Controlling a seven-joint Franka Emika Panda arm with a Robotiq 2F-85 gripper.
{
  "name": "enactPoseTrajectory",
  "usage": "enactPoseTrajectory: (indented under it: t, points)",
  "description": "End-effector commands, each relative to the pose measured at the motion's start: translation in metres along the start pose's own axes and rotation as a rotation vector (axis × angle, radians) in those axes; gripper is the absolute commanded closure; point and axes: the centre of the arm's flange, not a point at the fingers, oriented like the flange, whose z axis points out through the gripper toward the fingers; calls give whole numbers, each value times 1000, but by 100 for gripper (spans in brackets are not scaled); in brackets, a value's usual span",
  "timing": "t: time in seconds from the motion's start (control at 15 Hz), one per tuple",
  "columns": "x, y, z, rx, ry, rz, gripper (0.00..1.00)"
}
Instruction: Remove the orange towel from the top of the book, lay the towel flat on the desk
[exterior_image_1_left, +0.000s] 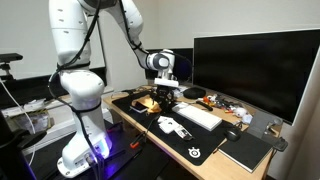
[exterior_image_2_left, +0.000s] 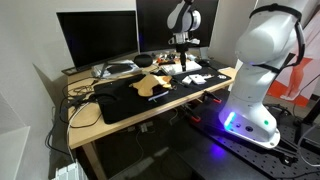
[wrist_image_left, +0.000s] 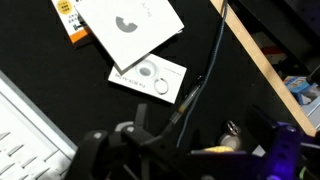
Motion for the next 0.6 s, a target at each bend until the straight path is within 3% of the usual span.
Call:
enactPoseTrajectory:
  t: [0.0, 0.33, 0.53]
  points:
    - [0, 0, 1, 2, -2, 0, 0]
    - [0, 0, 1, 2, -2, 0, 0]
    - [20, -12, 7, 21, 45, -63, 0]
